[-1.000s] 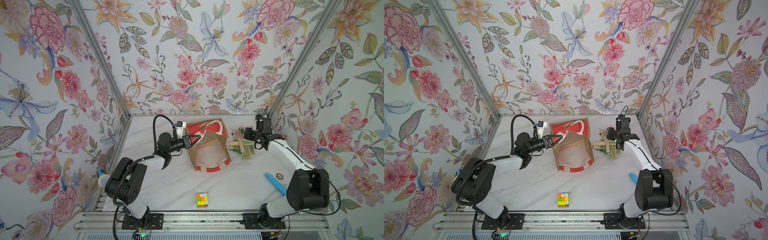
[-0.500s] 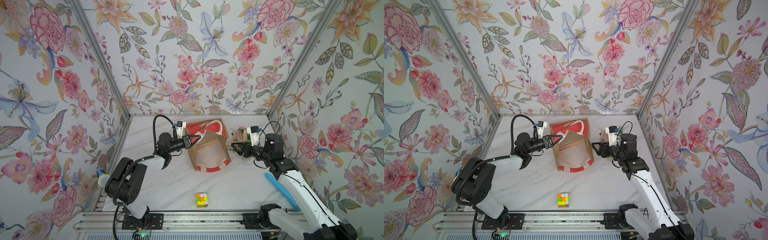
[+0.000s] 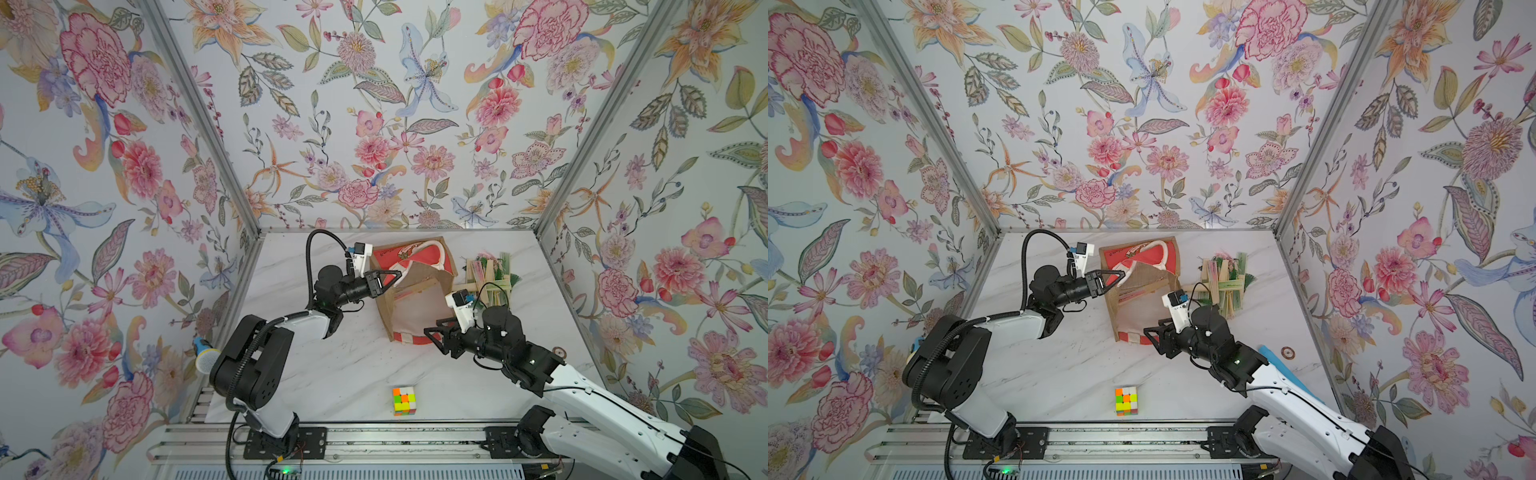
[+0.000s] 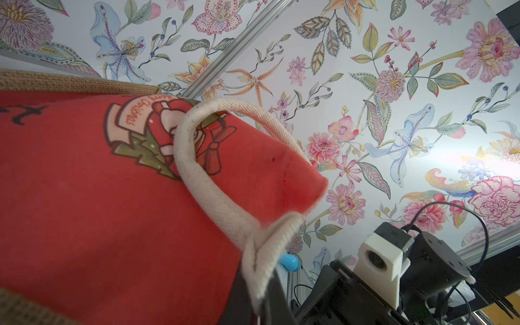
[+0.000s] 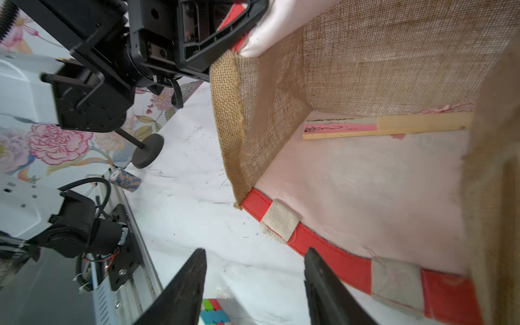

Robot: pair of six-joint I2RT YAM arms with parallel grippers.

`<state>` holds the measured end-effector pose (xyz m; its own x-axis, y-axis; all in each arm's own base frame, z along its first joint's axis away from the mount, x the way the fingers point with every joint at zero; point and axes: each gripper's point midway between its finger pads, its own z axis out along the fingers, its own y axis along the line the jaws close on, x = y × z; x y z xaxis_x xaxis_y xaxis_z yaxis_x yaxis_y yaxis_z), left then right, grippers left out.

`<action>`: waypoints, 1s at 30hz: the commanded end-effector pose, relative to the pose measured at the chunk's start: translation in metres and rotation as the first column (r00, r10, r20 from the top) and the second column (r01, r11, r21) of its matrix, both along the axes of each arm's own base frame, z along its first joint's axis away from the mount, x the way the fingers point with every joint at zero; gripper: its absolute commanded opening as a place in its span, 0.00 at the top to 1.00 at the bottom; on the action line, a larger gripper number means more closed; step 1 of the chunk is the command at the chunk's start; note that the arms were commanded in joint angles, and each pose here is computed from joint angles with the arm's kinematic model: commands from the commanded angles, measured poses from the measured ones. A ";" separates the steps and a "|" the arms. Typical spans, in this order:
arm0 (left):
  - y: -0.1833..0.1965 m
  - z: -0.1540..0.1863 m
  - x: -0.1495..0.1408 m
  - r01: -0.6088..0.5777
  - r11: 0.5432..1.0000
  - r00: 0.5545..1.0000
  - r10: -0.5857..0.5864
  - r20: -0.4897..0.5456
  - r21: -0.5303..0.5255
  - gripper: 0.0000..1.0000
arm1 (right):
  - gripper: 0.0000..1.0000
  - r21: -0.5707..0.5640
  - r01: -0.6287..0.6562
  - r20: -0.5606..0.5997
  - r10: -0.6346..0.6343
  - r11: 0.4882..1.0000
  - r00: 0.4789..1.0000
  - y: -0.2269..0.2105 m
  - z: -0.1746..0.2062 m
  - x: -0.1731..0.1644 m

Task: Take out the folding fans from the tote bags
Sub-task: Pick up the folding fan from the canvas bag.

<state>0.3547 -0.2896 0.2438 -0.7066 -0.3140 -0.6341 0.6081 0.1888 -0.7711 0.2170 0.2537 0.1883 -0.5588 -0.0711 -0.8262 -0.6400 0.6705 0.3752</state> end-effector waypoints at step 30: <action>0.001 -0.001 0.003 -0.015 1.000 1.000 0.015 0.002 0.023 1.00 | 0.43 -0.124 0.278 -0.202 -0.298 0.953 0.933 0.057 -0.092 0.093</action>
<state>0.3550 -0.2897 0.2390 -0.7111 -0.3046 -0.6337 0.6022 0.2014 -0.7725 0.3043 0.2977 0.0906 -0.6942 -0.0478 -0.7182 -0.3535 0.8918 0.2824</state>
